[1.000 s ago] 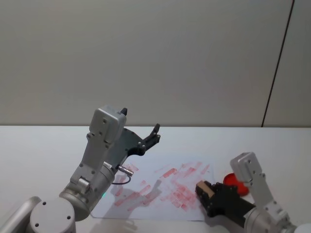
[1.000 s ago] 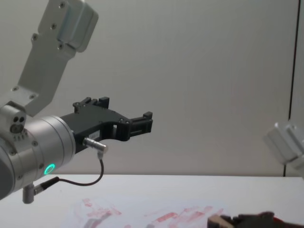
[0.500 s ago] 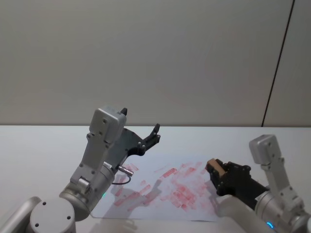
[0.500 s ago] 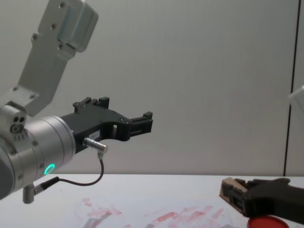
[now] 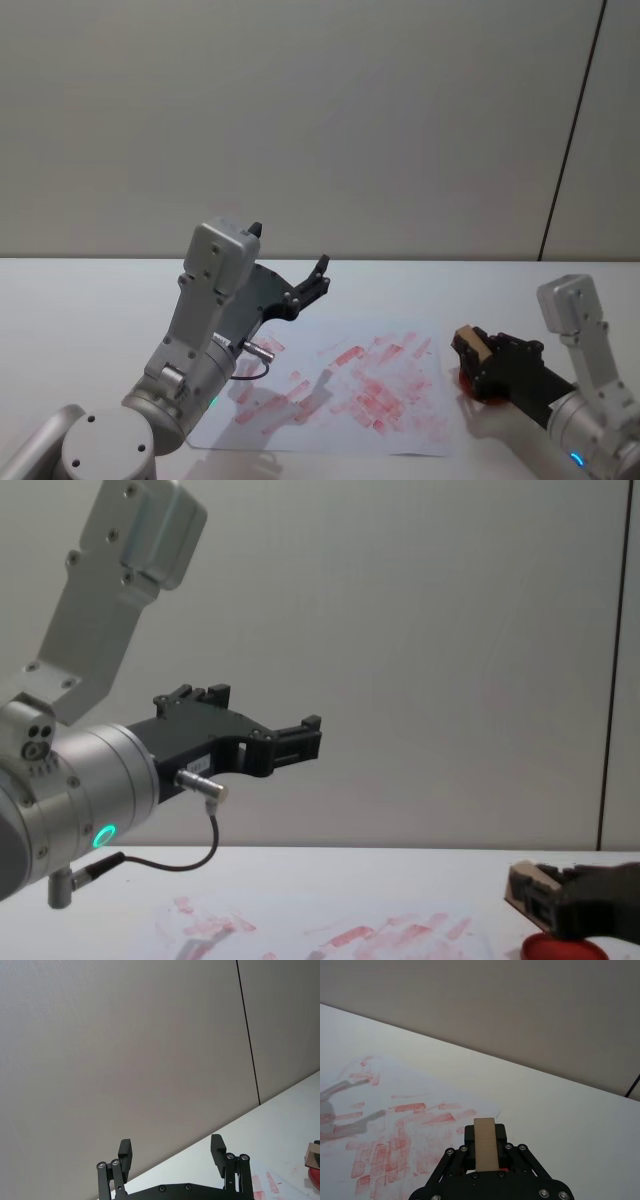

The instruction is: Use the one hand to pick up the stamp and affix it onto the A4 paper.

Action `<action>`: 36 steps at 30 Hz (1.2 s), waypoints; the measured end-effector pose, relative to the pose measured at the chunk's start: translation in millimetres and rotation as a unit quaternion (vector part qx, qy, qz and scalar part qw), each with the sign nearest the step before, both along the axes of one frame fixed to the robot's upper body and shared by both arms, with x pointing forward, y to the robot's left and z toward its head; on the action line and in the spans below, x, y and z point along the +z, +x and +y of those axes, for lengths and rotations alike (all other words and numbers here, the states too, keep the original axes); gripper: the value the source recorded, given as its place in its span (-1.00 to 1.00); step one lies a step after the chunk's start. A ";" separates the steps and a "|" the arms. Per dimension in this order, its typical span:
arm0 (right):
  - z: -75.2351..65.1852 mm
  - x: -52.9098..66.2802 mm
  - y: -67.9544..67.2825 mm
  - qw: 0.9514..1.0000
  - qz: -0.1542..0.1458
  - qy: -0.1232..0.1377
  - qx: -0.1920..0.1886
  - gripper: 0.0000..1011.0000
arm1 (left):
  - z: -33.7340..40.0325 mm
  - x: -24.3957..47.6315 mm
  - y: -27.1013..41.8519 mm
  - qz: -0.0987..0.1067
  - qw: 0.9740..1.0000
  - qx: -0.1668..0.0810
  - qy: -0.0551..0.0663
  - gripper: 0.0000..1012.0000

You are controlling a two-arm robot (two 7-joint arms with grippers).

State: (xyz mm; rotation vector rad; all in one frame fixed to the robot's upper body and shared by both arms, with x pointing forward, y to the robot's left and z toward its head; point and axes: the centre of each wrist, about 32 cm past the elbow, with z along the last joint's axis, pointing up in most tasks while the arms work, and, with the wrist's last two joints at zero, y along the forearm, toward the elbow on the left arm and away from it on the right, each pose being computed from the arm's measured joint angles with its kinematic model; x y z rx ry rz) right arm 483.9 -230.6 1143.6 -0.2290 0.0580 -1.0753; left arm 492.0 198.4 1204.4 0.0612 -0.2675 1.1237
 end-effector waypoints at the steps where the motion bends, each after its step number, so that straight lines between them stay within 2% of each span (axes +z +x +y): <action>1: -1.5 -1.2 0.7 1.000 0.003 -0.002 -0.003 -0.57 | 0.0 0.0 0.0 0.000 1.000 0.000 0.000 0.98; 20: -10.7 -11.3 9.6 0.999 0.024 -0.025 -0.024 -0.55 | 0.0 0.0 0.0 0.000 1.000 0.000 0.000 0.98; 24: -11.7 -12.3 10.9 0.999 0.029 -0.028 -0.025 -0.36 | 0.0 0.0 0.0 0.000 1.000 0.000 0.000 0.98; 27: -12.1 -12.3 11.7 0.999 0.030 -0.028 -0.025 -0.09 | 0.0 0.0 0.0 0.000 1.000 0.000 0.000 0.98; 29: -12.2 -12.0 12.1 0.999 0.031 -0.028 -0.025 -0.02 | 0.0 0.0 0.0 0.000 1.000 0.000 0.000 0.98; 33: -12.5 -10.3 13.0 0.999 0.029 -0.023 -0.026 0.23 | 0.0 0.0 0.0 0.000 1.000 0.000 0.000 0.98; 34: -12.4 -8.1 13.6 0.999 0.025 -0.019 -0.026 0.36 | 0.0 0.0 0.0 0.000 1.000 0.000 0.000 0.98; 36: -12.1 -5.3 14.0 0.999 0.020 -0.014 -0.026 0.43 | 0.0 0.0 0.0 0.000 1.000 0.000 0.000 0.98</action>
